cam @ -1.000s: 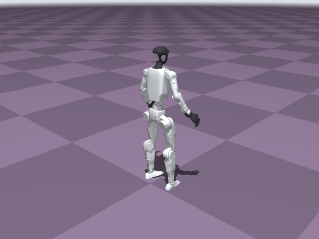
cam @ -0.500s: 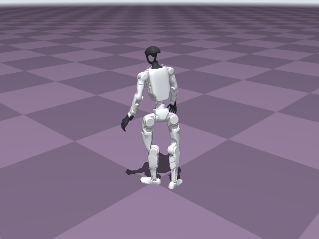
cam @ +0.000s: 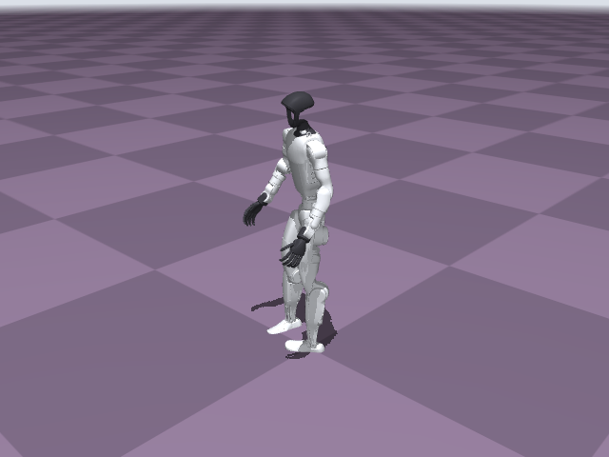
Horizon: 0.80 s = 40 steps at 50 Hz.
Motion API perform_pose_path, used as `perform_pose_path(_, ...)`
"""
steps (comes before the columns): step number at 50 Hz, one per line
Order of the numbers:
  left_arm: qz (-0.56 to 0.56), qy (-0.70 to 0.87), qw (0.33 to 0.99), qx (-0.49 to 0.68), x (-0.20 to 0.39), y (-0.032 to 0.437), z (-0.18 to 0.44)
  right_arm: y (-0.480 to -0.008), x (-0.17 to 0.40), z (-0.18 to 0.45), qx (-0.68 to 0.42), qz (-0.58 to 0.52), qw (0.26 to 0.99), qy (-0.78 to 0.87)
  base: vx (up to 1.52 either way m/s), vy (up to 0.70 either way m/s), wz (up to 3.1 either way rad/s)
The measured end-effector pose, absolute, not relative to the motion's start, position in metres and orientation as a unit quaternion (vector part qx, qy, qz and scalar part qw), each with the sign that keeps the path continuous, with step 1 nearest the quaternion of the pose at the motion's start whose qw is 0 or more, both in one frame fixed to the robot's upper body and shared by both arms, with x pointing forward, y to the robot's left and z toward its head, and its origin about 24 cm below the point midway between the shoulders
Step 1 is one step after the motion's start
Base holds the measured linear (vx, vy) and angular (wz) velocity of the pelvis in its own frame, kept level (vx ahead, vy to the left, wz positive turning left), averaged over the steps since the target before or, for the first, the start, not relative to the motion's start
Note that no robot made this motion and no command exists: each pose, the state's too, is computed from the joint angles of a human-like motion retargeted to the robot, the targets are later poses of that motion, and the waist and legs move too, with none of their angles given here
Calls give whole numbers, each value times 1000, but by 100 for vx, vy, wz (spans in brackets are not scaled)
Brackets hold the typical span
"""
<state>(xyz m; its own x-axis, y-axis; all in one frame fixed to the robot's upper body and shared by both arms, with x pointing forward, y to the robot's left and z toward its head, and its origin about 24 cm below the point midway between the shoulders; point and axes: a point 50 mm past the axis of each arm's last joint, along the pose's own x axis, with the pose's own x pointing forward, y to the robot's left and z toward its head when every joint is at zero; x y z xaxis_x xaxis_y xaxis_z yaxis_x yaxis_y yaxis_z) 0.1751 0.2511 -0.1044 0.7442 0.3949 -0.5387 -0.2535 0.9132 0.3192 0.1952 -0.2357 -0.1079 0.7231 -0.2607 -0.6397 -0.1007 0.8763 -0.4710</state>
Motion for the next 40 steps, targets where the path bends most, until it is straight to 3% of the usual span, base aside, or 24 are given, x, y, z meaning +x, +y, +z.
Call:
perform_pose_path(20,194,412,874,169,140,263,-129,-242,198,-111,-313,-24,866,389,0,-9,239)
perform_pose_path(28,178,427,877,131,122,260,-134,-249,176,-122,-300,-45,852,426,19,18,166)
perform_pose_path(40,220,409,879,112,130,260,-129,-212,200,-119,-270,-27,876,399,13,5,202)
